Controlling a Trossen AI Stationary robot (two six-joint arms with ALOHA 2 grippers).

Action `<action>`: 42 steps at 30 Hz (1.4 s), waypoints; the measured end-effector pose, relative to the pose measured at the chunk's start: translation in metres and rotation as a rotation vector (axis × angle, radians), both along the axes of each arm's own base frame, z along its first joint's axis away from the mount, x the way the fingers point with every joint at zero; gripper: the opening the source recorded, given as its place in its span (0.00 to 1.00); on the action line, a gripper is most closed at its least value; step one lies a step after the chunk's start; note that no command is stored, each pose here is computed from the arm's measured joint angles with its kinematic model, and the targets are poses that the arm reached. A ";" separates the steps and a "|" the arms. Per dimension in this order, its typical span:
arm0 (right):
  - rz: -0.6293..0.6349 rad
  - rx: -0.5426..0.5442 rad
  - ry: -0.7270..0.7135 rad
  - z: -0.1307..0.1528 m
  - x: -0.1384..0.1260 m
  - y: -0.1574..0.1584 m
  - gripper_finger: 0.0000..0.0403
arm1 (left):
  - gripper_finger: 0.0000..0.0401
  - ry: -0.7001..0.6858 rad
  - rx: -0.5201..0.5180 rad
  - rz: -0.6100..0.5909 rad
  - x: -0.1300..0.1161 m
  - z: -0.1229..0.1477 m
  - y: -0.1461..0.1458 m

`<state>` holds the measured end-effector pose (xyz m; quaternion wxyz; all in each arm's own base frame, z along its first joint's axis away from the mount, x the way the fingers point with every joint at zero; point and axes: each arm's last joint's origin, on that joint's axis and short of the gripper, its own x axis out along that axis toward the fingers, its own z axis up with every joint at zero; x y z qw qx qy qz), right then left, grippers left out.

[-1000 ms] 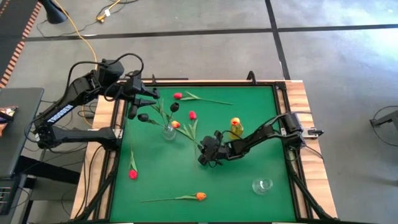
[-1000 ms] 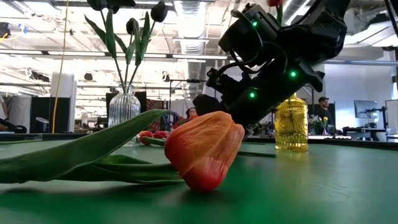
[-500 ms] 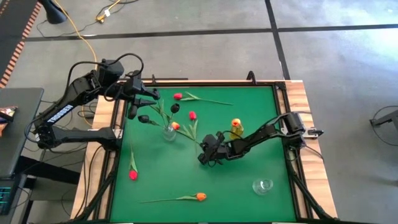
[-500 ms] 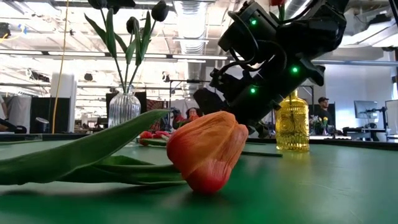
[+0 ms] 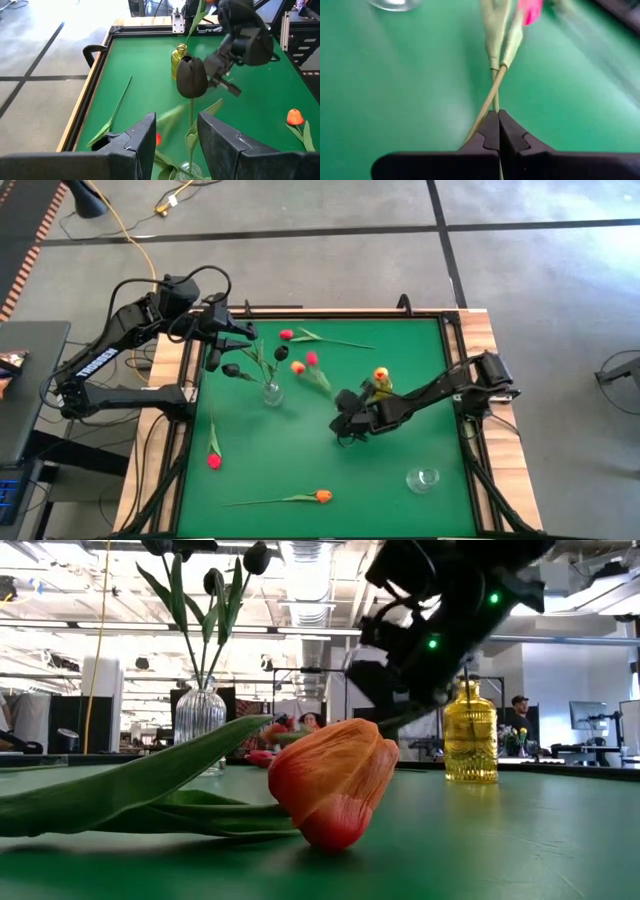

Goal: Sort flowers into vase by color
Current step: Put the top orange tulip into the yellow vase

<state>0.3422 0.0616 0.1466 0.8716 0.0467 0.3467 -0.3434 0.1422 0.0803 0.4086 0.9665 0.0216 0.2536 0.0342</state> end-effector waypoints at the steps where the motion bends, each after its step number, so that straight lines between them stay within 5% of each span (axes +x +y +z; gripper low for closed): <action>1: -0.004 -0.030 0.019 0.005 -0.002 0.000 0.04 | 0.33 0.000 0.000 0.000 0.000 0.000 0.000; 10: 0.052 -0.198 0.042 0.049 0.000 0.001 0.04 | 0.33 -0.001 0.001 0.001 0.000 0.000 0.000; 22: 0.067 -0.176 -0.071 0.084 -0.001 0.007 0.04 | 0.33 -0.053 -0.052 -0.035 0.002 0.003 -0.001; 26: -0.022 -0.027 -0.127 0.083 -0.005 0.003 0.04 | 0.33 -0.069 -0.042 -0.031 0.002 0.005 0.000; 36: 0.021 0.639 -0.058 0.073 -0.002 -0.009 0.04 | 0.33 -0.096 -0.030 -0.024 0.004 0.008 0.001; 42: 0.055 0.807 -0.015 0.064 -0.004 -0.011 0.04 | 0.33 -0.111 -0.085 -0.073 0.004 0.008 -0.001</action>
